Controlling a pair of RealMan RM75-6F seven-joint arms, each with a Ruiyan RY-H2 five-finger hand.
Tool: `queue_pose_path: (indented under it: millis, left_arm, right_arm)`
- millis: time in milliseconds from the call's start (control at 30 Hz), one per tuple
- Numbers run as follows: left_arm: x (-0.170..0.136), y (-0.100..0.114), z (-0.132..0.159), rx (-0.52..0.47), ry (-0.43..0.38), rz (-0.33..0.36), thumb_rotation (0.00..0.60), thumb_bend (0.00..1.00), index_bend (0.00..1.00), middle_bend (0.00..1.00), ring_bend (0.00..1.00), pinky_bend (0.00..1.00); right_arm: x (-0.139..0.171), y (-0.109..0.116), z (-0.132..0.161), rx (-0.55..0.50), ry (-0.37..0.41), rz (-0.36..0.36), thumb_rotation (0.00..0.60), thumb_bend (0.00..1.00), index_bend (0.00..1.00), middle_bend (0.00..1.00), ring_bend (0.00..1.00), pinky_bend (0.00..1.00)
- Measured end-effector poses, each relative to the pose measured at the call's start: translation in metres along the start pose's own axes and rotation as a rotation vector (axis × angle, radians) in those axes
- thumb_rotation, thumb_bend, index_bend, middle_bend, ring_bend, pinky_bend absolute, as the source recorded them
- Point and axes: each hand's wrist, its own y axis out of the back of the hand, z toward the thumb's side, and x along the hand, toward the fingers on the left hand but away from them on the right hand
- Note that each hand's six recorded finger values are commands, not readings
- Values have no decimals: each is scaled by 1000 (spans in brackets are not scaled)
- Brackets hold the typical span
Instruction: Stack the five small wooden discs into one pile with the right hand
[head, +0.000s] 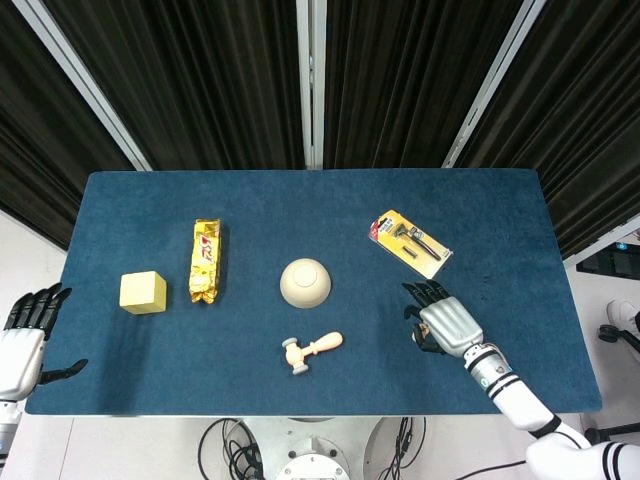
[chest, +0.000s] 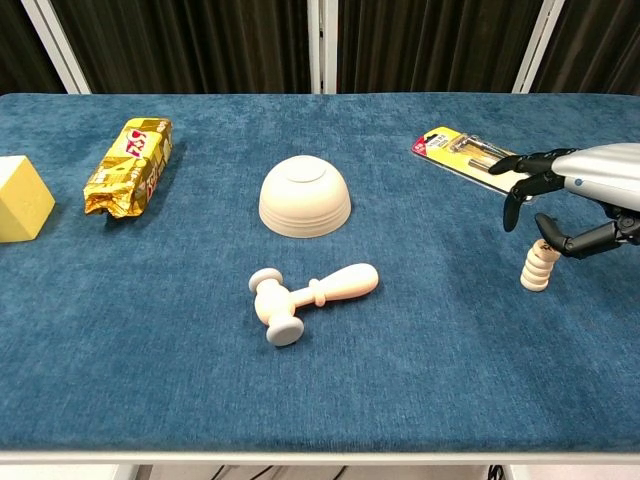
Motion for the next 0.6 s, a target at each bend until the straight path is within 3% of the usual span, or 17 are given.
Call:
queue_pose_path:
  millis: [300, 600]
  left_arm:
    - [0, 0, -1, -2, 3, 0, 600, 60, 26, 0, 0, 0]
    - [0, 0, 0, 0, 2, 2, 600, 60, 26, 0, 0, 0]
  right_arm:
    - [-1, -12, -7, -4, -35, 52, 355, 700, 348, 0, 0, 0]
    - [1, -14, -10, -7, -41, 55, 356, 709, 351, 0, 0, 0]
